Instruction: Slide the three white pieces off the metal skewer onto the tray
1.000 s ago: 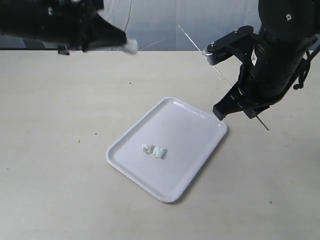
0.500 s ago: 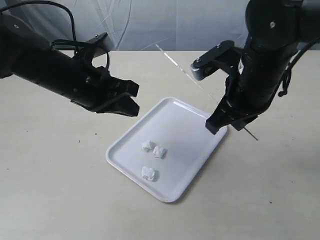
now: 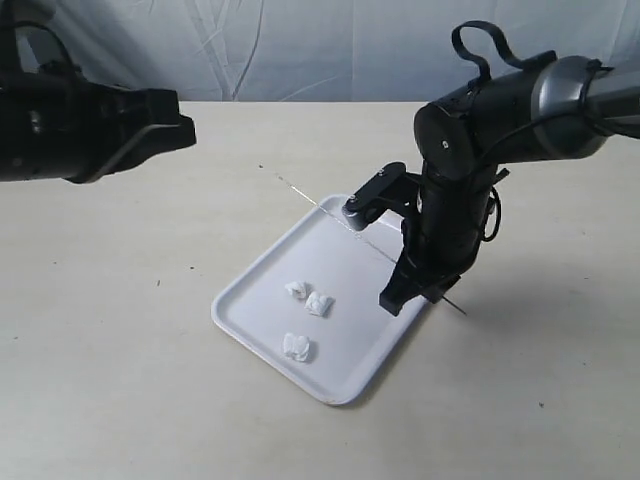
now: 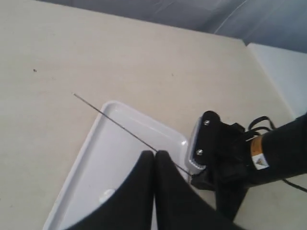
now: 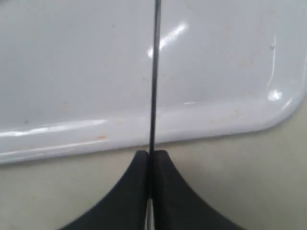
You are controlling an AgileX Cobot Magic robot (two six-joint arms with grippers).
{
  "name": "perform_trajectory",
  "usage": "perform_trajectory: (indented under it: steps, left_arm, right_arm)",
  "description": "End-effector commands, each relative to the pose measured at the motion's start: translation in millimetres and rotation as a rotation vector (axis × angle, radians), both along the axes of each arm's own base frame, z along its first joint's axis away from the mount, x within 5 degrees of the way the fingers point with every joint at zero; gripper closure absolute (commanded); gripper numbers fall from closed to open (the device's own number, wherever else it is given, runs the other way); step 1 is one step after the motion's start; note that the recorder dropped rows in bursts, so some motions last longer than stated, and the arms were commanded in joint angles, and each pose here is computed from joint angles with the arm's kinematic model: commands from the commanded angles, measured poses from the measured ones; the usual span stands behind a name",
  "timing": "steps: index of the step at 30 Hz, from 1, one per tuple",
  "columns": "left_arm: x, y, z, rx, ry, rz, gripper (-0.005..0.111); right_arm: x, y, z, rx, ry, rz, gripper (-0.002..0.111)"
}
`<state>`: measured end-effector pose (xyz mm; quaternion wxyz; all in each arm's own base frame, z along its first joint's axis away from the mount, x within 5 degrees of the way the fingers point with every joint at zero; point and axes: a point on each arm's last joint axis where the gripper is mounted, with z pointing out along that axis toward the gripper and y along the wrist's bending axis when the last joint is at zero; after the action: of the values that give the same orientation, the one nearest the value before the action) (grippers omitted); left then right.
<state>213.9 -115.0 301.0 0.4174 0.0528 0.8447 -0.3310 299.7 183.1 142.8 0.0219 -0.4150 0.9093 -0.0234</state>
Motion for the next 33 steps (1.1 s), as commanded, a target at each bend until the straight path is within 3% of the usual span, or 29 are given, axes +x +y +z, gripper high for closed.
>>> perform_trajectory:
  steps: [1,7,14,19,23,27,33]
  left_arm:
    - [-23,8,20,-0.045,-0.1,0.002,0.106]
    - [-45,13,36,-0.058,-0.17,-0.045,0.106]
    - [-53,28,13,0.004,-0.193,0.061,0.107]
    - [-57,44,-13,0.065,-0.222,0.192,0.107]
    - [-65,59,-21,0.118,-0.31,0.299,0.107]
    - [-77,69,-32,0.2,-0.389,0.31,0.107]
    - [-93,83,-49,0.21,-0.441,0.396,0.107]
  right_arm:
    - [12,6,-5,0.009,-0.012,0.008,0.109]
    - [21,12,-20,-0.037,0.061,0.002,0.107]
    - [20,12,-20,-0.046,0.081,-0.015,0.074]
    - [20,15,4,0.032,0.018,-0.055,0.077]
    - [21,24,49,0.236,-0.137,-0.108,0.078]
    - [12,24,89,0.416,-0.277,-0.116,0.079]
    - [-21,0,104,0.477,-0.438,-0.068,0.079]
